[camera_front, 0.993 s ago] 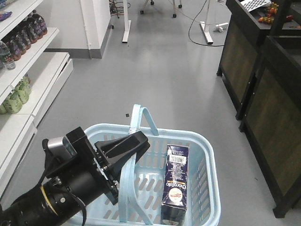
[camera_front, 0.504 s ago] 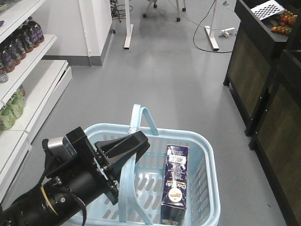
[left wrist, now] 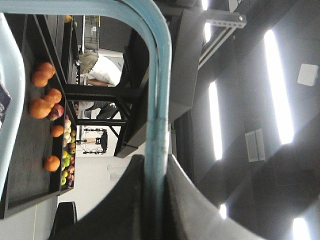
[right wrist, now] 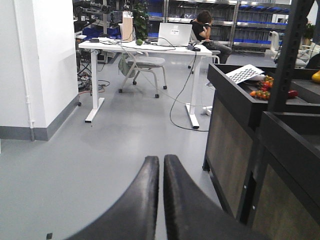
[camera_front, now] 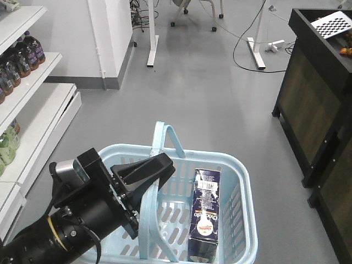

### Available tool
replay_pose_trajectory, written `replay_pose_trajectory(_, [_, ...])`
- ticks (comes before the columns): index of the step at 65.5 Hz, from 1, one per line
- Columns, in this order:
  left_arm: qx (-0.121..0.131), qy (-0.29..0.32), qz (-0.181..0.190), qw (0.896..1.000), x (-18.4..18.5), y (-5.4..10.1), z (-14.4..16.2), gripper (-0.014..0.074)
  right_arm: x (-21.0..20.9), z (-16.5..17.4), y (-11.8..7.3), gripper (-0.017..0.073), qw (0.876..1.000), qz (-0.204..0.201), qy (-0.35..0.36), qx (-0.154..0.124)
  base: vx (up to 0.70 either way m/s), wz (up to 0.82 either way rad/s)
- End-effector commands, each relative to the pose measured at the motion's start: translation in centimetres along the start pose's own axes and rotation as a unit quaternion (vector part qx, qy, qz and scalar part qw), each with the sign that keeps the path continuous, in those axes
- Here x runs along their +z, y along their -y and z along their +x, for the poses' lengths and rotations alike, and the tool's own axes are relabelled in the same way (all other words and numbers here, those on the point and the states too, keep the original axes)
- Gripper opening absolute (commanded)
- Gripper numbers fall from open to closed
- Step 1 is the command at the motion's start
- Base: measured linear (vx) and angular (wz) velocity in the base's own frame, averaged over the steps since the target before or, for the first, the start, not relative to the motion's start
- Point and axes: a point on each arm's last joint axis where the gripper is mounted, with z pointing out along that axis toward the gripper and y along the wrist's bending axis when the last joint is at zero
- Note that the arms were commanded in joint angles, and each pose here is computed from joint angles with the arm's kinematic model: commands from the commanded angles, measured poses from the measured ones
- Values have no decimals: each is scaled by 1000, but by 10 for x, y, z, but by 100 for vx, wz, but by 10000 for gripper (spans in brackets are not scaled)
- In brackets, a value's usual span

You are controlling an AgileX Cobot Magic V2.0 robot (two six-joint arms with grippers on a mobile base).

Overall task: Left arm holds basket, right arm returns cookies
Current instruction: 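Drive past the counter and turn toward the snack shelves, basket held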

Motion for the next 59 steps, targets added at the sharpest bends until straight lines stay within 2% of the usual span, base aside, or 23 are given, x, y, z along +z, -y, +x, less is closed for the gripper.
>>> replay_pose_trajectory(1, [-1, -34, 168, 985, -2, 39, 8, -3, 0, -1, 0, -6, 999, 2, 32, -4, 43, 3])
replay_pose_trajectory(59, [-1, -34, 168, 985, -2, 39, 8, -3, 0, -1, 0, -6, 999, 2, 32, -4, 42, 7])
